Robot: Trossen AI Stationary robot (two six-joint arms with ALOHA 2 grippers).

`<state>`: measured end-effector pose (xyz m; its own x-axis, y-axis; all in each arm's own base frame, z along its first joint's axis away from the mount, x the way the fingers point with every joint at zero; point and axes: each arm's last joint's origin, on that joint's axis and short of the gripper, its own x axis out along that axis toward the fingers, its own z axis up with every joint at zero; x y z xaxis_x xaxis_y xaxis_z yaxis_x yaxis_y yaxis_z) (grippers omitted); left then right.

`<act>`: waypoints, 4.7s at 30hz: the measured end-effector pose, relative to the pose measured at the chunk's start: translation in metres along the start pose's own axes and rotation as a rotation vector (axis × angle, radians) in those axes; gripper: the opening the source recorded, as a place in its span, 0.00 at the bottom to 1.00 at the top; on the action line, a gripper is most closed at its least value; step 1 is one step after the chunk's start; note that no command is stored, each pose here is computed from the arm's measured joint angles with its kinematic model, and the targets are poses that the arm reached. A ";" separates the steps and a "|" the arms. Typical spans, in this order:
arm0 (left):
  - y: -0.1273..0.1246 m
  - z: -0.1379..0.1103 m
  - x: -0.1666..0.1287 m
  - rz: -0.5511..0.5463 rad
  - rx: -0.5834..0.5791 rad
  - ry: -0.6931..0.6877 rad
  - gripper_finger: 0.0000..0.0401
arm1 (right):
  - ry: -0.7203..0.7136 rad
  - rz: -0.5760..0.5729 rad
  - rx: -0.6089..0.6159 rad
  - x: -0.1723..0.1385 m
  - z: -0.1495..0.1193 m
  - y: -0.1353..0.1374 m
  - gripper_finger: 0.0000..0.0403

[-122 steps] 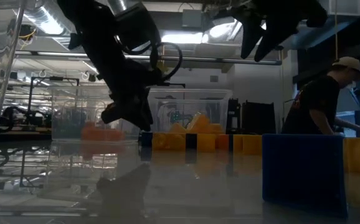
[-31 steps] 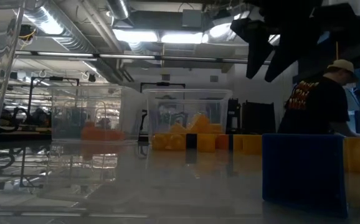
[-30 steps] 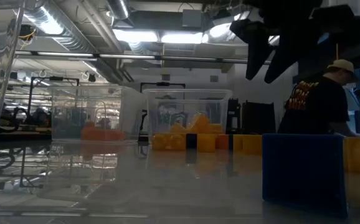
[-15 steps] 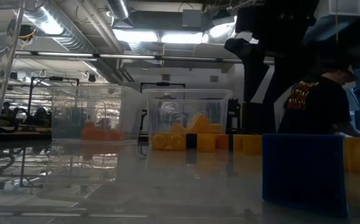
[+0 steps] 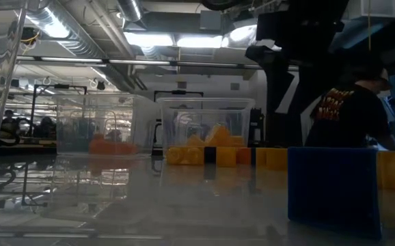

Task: Sort blocks
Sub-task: Put the blue game piece into the bottom transparent bin, then put the yellow game piece into the top right transparent bin

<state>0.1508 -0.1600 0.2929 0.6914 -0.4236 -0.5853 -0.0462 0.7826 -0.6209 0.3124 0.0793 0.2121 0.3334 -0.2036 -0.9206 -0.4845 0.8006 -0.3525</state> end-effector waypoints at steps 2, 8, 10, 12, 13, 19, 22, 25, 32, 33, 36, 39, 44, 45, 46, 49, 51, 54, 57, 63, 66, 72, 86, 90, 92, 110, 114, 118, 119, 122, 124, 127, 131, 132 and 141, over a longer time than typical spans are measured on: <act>0.001 -0.002 0.003 0.009 -0.039 0.025 0.04 | 0.000 0.004 0.013 0.001 -0.001 -0.004 0.43; 0.006 -0.006 0.005 0.071 -0.095 0.067 0.21 | -0.065 0.027 0.069 0.004 0.000 -0.016 0.43; 0.006 -0.005 0.006 0.065 -0.081 0.063 0.25 | -0.070 0.039 0.076 0.005 -0.001 -0.018 0.43; 0.006 -0.005 0.005 0.064 -0.069 0.063 0.28 | -0.065 0.044 0.077 0.007 -0.002 -0.019 0.43; 0.006 -0.005 0.005 0.064 -0.058 0.063 0.28 | -0.059 0.046 0.079 0.009 -0.004 -0.019 0.43; 0.006 -0.005 0.005 0.063 -0.020 0.064 0.29 | -0.019 0.112 0.108 0.033 -0.026 -0.017 0.43; 0.006 -0.004 0.006 0.065 0.000 0.061 0.29 | -0.011 0.107 0.128 0.043 -0.034 -0.018 0.43; 0.007 -0.002 0.006 0.069 -0.003 0.055 0.29 | -0.001 0.107 0.142 0.048 -0.040 -0.018 0.43; 0.010 0.002 0.007 0.082 -0.013 0.041 0.29 | -0.003 0.103 0.179 0.054 -0.045 -0.018 0.43; 0.010 0.002 0.007 0.084 -0.005 0.040 0.29 | -0.005 0.103 0.184 0.055 -0.045 -0.017 0.43; 0.012 0.005 0.008 0.089 0.019 0.034 0.29 | -0.008 0.108 0.206 0.056 -0.046 -0.016 0.43; 0.013 0.007 0.008 0.096 0.031 0.027 0.29 | 0.006 0.113 0.212 0.058 -0.049 -0.014 0.43; 0.016 0.011 0.009 0.106 0.022 0.016 0.29 | 0.020 0.119 0.216 0.063 -0.049 -0.013 0.43; 0.016 0.011 0.009 0.107 0.021 0.014 0.29 | 0.030 0.123 0.213 0.066 -0.049 -0.012 0.43; 0.016 0.012 0.009 0.109 0.018 0.012 0.29 | 0.033 0.125 0.212 0.068 -0.048 -0.012 0.43; 0.017 0.013 0.009 0.111 0.021 0.008 0.29 | 0.047 0.133 0.208 0.073 -0.047 -0.010 0.43; 0.018 0.013 0.009 0.114 0.038 0.008 0.29 | 0.055 0.142 0.206 0.076 -0.048 -0.009 0.42; 0.018 0.014 0.009 0.115 0.049 0.007 0.29 | 0.054 0.148 0.206 0.076 -0.048 -0.009 0.37; 0.018 0.014 0.009 0.115 0.071 0.009 0.29 | 0.054 0.151 0.206 0.077 -0.048 -0.009 0.30; 0.018 0.015 0.009 0.135 0.132 -0.016 0.29 | 0.051 0.155 0.205 0.077 -0.047 -0.008 0.28; 0.018 0.015 0.009 0.142 0.150 -0.024 0.29 | 0.048 0.163 0.207 0.077 -0.047 -0.008 0.32; 0.018 0.015 0.009 0.142 0.153 -0.024 0.29 | 0.043 0.185 0.217 0.070 -0.037 -0.015 0.32; 0.024 0.024 0.010 0.210 0.236 -0.093 0.29 | -0.152 0.035 0.049 0.013 0.015 -0.061 0.33; 0.028 0.029 0.010 0.242 0.251 -0.118 0.29 | -0.143 -0.103 -0.027 -0.013 0.025 -0.083 0.31; 0.030 0.031 0.010 0.262 0.257 -0.134 0.29 | -0.134 -0.185 -0.044 -0.027 0.028 -0.098 0.31; 0.049 0.055 0.009 0.403 0.277 -0.222 0.29 | 0.015 -0.425 0.161 -0.050 -0.051 -0.224 0.34; 0.054 0.059 0.009 0.422 0.261 -0.234 0.29 | 0.019 -0.421 0.227 -0.047 -0.075 -0.242 0.34; 0.057 0.063 0.009 0.437 0.246 -0.244 0.29 | -0.026 -0.379 0.266 -0.045 -0.093 -0.254 0.34; 0.058 0.064 0.008 0.441 0.242 -0.247 0.29 | -0.043 -0.367 0.272 -0.045 -0.096 -0.256 0.34; 0.061 0.067 0.008 0.450 0.236 -0.258 0.29 | -0.082 -0.337 0.289 -0.044 -0.104 -0.260 0.34; 0.061 0.072 0.009 0.445 0.247 -0.280 0.29 | -0.094 -0.327 0.295 -0.044 -0.107 -0.262 0.34; 0.060 0.081 0.015 0.425 0.270 -0.334 0.29 | -0.100 -0.323 0.292 -0.044 -0.106 -0.262 0.35; 0.060 0.092 0.030 0.417 0.335 -0.383 0.29 | -0.103 -0.326 0.288 -0.044 -0.105 -0.262 0.43; 0.061 0.094 0.035 0.418 0.351 -0.385 0.29 | -0.100 -0.328 0.288 -0.044 -0.105 -0.262 0.46; 0.061 0.107 0.081 0.242 0.477 -0.374 0.29 | -0.098 -0.330 0.293 -0.044 -0.105 -0.262 0.61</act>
<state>0.2808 -0.0980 0.2637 0.9098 -0.0902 -0.4051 0.0336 0.9889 -0.1447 0.3393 -0.1807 0.3275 0.5132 -0.4319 -0.7417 -0.0949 0.8303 -0.5492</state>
